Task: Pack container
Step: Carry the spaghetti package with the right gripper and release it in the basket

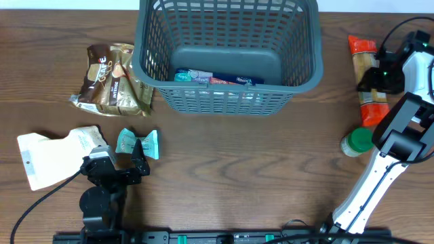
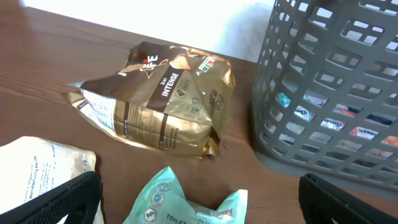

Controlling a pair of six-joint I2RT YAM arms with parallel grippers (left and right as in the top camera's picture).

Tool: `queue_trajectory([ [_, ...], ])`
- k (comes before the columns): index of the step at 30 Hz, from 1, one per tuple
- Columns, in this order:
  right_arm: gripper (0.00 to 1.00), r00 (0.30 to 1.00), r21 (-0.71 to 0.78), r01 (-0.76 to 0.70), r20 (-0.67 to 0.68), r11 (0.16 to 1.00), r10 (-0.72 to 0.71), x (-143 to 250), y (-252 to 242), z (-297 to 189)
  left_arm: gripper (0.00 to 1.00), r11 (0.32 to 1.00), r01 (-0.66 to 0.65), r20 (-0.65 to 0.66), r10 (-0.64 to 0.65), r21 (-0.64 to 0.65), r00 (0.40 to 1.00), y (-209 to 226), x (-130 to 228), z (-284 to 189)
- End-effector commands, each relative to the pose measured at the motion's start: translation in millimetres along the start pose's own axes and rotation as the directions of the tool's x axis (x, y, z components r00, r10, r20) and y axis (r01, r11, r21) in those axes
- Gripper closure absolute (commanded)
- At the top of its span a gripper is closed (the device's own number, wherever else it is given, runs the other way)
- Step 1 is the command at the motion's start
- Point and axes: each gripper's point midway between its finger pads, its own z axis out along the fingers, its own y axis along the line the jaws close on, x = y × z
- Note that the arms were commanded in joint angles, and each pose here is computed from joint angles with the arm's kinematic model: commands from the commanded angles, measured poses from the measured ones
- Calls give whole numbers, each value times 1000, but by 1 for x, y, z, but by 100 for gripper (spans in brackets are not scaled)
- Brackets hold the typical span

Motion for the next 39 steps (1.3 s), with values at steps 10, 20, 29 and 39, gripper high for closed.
queue_trajectory([
  [10,99,998,-139,-27,-59,990,19,18,33,11,1,1000,-3,-40,3,-9,999,3,13,1],
  [20,99,935,-87,19,354,996,13,-46,48,-173,2,1000,-3,-40,3,-9,999,3,13,1],
  [29,99,646,21,129,757,991,-99,-31,94,-396,1,1000,-3,-40,3,-9,999,3,13,1],
  [39,99,239,208,561,886,801,-397,29,233,-508,1,1000,-3,-40,3,-9,999,3,13,1],
])
